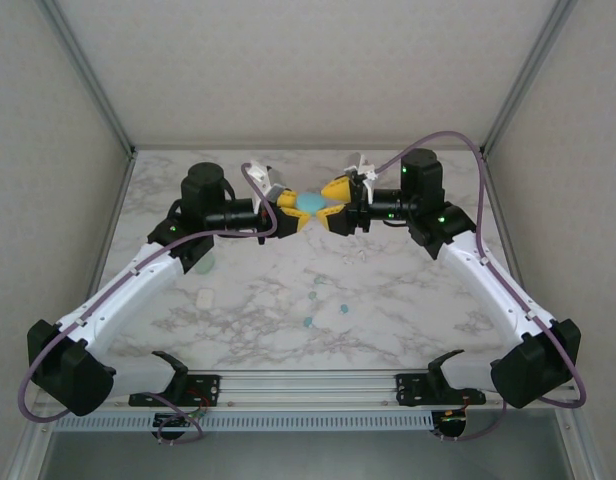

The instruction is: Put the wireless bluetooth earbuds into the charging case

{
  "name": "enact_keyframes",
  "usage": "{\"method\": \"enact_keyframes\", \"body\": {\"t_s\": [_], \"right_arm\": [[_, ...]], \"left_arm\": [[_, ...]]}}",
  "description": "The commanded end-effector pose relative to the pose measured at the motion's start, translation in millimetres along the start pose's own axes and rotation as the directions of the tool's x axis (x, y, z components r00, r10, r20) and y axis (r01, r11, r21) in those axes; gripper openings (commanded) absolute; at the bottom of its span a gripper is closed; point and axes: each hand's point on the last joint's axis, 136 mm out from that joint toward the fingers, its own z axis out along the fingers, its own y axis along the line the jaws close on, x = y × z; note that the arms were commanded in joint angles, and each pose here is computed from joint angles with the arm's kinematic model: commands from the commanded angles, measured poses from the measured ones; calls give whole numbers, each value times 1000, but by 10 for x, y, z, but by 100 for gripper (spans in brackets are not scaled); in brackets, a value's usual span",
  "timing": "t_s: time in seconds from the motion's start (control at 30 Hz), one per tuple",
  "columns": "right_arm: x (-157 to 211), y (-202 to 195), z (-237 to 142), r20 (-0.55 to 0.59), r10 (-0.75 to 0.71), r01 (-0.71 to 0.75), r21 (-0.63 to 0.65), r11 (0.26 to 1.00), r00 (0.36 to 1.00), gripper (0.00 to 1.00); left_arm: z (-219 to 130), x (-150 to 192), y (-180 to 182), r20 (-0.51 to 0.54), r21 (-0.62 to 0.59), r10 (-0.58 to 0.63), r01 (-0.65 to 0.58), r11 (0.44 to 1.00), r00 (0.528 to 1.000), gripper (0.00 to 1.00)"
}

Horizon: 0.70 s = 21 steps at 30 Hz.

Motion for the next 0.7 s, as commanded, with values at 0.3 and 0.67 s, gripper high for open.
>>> {"method": "enact_keyframes", "body": {"t_s": [0.3, 0.67], "right_arm": [[-269, -395, -3, 72, 63, -75, 167, 983, 995, 63], [-448, -257, -37, 100, 143, -153, 103, 983, 985, 67]], "left_arm": [[11, -39, -200, 45, 72, 14, -17, 997, 999, 24], [0, -28, 43, 98, -70, -30, 37, 997, 995, 24]]}}
